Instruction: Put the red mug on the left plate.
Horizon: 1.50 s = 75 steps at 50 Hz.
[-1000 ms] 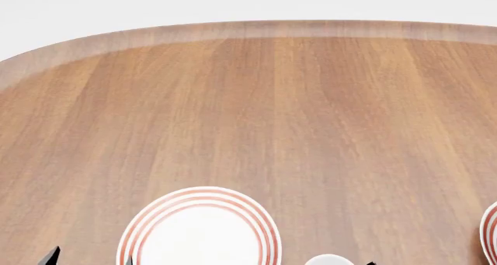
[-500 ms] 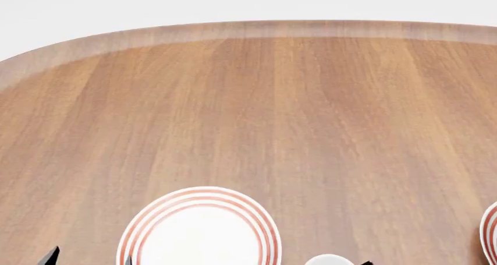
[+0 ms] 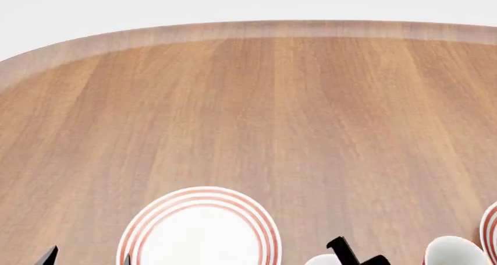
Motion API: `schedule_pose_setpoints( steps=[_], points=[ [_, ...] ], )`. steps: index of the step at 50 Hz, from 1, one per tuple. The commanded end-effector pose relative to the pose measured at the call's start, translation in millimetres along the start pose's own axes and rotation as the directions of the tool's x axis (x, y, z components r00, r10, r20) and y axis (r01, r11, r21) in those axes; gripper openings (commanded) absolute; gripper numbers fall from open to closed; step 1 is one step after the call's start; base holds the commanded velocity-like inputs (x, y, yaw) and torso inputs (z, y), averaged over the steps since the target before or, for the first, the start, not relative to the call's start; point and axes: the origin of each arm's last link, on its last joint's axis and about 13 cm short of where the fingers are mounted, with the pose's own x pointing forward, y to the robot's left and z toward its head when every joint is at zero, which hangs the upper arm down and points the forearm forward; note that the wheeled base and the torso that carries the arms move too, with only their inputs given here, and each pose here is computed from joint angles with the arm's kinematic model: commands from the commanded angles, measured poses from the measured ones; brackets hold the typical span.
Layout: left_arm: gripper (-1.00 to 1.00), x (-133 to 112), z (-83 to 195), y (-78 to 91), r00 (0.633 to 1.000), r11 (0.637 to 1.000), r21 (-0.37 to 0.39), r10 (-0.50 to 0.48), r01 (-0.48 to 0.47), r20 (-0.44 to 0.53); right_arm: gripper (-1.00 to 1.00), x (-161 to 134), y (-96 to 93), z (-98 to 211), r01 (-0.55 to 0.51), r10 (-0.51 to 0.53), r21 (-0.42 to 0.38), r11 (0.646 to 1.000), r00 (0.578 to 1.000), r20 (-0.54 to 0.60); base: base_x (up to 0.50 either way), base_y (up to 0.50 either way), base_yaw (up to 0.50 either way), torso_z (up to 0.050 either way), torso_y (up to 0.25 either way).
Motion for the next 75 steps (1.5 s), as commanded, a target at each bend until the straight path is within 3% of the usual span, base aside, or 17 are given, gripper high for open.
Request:
schedule_pose_setpoints(
  steps=[1,15,19,23,30,33,37,38,45,50,56,57,59,65,75],
  points=[
    [1.00,0.4,0.1,0.4,1.000,1.000,0.000,0.003,-0.003,0.001,-1.00,-26.5,1.7,9.1,-0.145,0.145,0.009,0.989,0.989,0.017,0.00,0.00,0.00,0.000,0.000],
    [1.00,-0.4,1.0,0.9,1.000,1.000,-0.001,0.003,-0.003,0.004,-1.00,-51.7,4.9,5.3,-0.379,0.386,-0.105,0.919,0.920,0.063,0.00,0.00,0.00,0.000,0.000],
    [1.00,-0.9,1.2,0.5,1.000,1.000,0.000,0.003,-0.003,0.005,-1.00,-56.5,3.9,0.3,-0.478,0.491,-0.153,0.865,0.869,0.060,0.00,0.00,0.00,0.000,0.000],
    [1.00,-1.1,1.4,0.7,1.000,1.000,0.000,0.004,-0.004,0.006,-1.00,-55.6,3.5,-3.8,-0.497,0.511,-0.163,0.852,0.858,0.054,0.00,0.00,0.00,0.000,0.000],
    [1.00,-0.9,1.0,0.8,1.000,1.000,0.003,0.008,-0.008,0.005,-1.00,-57.1,3.4,-12.6,-0.599,0.614,-0.211,0.773,0.789,0.011,0.00,0.00,0.00,0.000,0.000],
    [1.00,-1.6,1.7,0.8,1.000,1.000,0.002,0.008,-0.008,0.007,-1.00,-54.8,4.2,-17.4,-0.598,0.614,-0.223,0.770,0.789,0.005,0.00,0.00,0.00,0.000,0.000],
    [1.00,-1.7,1.8,0.8,1.000,1.000,0.003,0.010,-0.010,0.007,-1.00,-54.0,3.9,-22.3,-0.638,0.654,-0.241,0.731,0.756,-0.017,0.00,0.00,0.00,0.000,0.000],
    [1.00,-1.8,1.9,0.7,1.000,1.000,0.003,0.009,-0.009,0.008,-1.00,-53.5,3.6,-24.3,-0.664,0.681,-0.245,0.707,0.732,-0.020,0.00,0.00,0.00,0.000,0.000],
    [1.00,-1.0,1.5,1.0,1.000,1.000,0.002,0.011,-0.011,0.007,-1.00,-45.9,4.6,-34.0,-0.706,0.716,-0.263,0.657,0.694,-0.074,0.00,0.00,0.00,0.000,0.001],
    [1.00,0.1,0.7,1.2,1.000,1.000,0.002,0.012,-0.012,0.005,-1.00,-42.5,4.5,-38.6,-0.785,0.782,-0.229,0.576,0.610,-0.125,0.00,0.00,0.00,0.000,0.000],
    [1.00,-0.1,1.4,2.7,1.000,1.000,-0.002,0.015,-0.015,0.008,-1.00,-38.7,4.5,-46.8,-0.833,0.814,-0.210,0.511,0.548,-0.194,0.00,0.00,0.00,0.000,0.000],
    [1.00,-0.1,1.3,2.7,1.000,1.000,-0.001,0.017,-0.017,0.008,-1.00,-38.7,4.1,-47.4,-0.830,0.811,-0.208,0.517,0.553,-0.191,0.00,0.00,0.00,0.000,0.000],
    [1.00,-0.3,1.4,2.6,1.000,1.000,-0.002,0.016,-0.016,0.009,-1.00,-37.7,4.1,-49.2,-0.850,0.829,-0.205,0.485,0.522,-0.200,0.00,0.00,0.00,0.000,0.000],
    [1.00,-0.8,1.6,2.4,1.000,1.000,-0.002,0.016,-0.016,0.009,-1.00,-32.7,3.2,-55.6,-0.861,0.819,-0.225,0.457,0.506,-0.271,0.00,0.00,0.00,0.000,0.000],
    [1.00,-0.7,1.8,2.3,1.000,1.000,-0.002,0.018,-0.018,0.008,-1.00,-18.2,4.2,-71.0,-0.864,0.811,-0.235,0.446,0.501,-0.301,0.00,0.00,0.00,0.000,0.001]
  ],
)
